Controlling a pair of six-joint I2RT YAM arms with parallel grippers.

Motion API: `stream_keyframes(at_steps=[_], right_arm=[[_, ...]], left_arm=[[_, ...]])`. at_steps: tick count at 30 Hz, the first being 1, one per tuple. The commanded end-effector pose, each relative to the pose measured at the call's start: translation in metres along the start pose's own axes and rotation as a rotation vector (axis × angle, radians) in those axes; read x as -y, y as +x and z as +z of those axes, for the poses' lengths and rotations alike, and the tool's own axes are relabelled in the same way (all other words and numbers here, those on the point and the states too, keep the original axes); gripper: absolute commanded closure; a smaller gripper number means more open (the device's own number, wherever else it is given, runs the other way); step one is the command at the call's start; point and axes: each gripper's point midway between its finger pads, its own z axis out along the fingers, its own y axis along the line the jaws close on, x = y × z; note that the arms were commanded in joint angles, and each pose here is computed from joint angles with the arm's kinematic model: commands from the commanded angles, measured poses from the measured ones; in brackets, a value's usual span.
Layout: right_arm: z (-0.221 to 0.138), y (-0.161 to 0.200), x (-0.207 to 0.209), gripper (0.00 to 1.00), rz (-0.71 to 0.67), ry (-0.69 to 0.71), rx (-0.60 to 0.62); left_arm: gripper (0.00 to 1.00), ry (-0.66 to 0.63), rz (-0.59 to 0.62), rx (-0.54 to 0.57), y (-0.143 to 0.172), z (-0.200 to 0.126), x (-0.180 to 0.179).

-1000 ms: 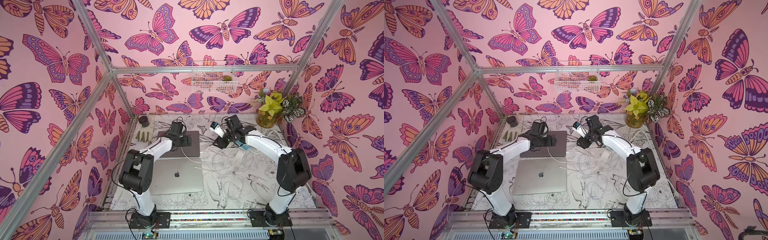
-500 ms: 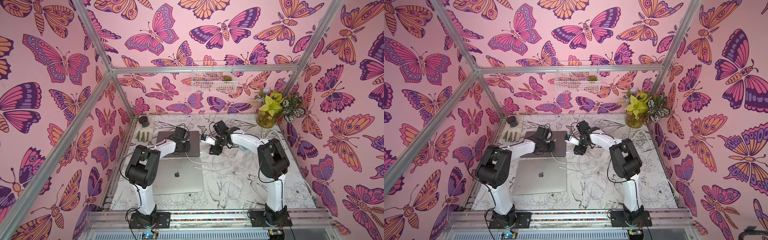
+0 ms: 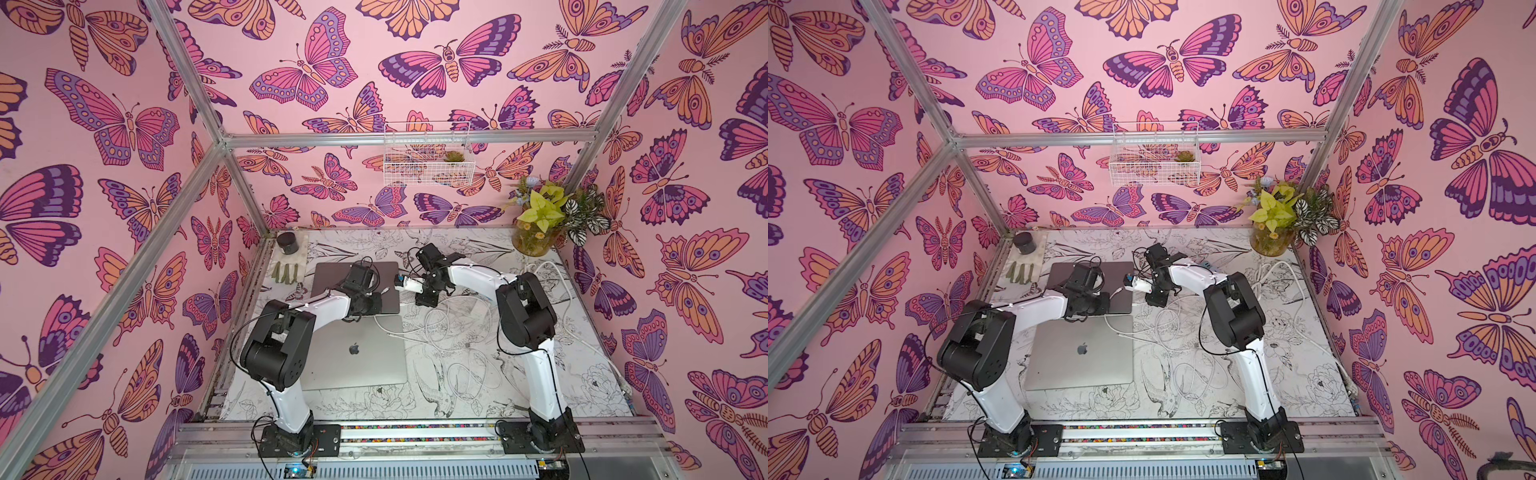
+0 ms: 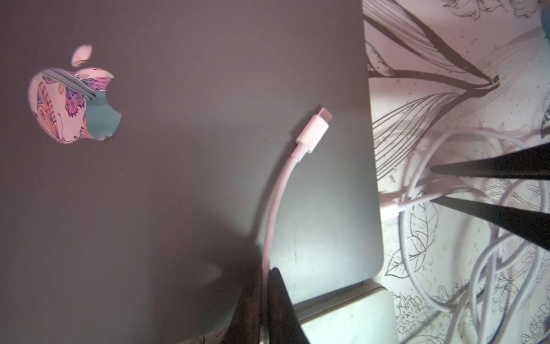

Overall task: Unplug the laptop charger
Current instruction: Pick up the charging cable from the laptop.

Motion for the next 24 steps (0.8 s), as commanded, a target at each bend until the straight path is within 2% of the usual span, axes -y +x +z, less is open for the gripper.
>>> stream_keyframes(at_steps=[1, 4, 8, 12, 16, 21, 24], right_arm=[[0.009, 0.021, -0.006, 1.0, -0.015, -0.028, -0.107], [0.007, 0.027, 0.002, 1.0, 0.009, -0.008, -0.118], [-0.009, 0.021, 0.022, 1.0, 0.057, 0.058, -0.057], [-0.036, 0.017, 0.042, 1.0, 0.098, 0.113, 0.013], [-0.05, 0.03, 0.064, 1.0, 0.147, 0.18, 0.014], [-0.073, 0.037, 0.08, 1.0, 0.217, 0.191, 0.078], [-0.075, 0.049, 0.081, 1.0, 0.171, 0.213, 0.04]], left_arm=[[0.91, 0.024, -0.009, 0.015, 0.0, -0.002, 0.004], [0.91, 0.017, -0.009, 0.02, -0.001, -0.003, 0.002], [0.91, 0.021, 0.007, 0.037, -0.007, -0.006, 0.005], [0.92, 0.05, 0.04, 0.065, -0.021, -0.012, 0.017], [0.92, 0.079, 0.081, 0.098, -0.035, -0.017, 0.034], [0.93, 0.105, 0.119, 0.139, -0.055, -0.025, 0.053], [0.92, 0.116, 0.121, 0.147, -0.063, -0.023, 0.058]])
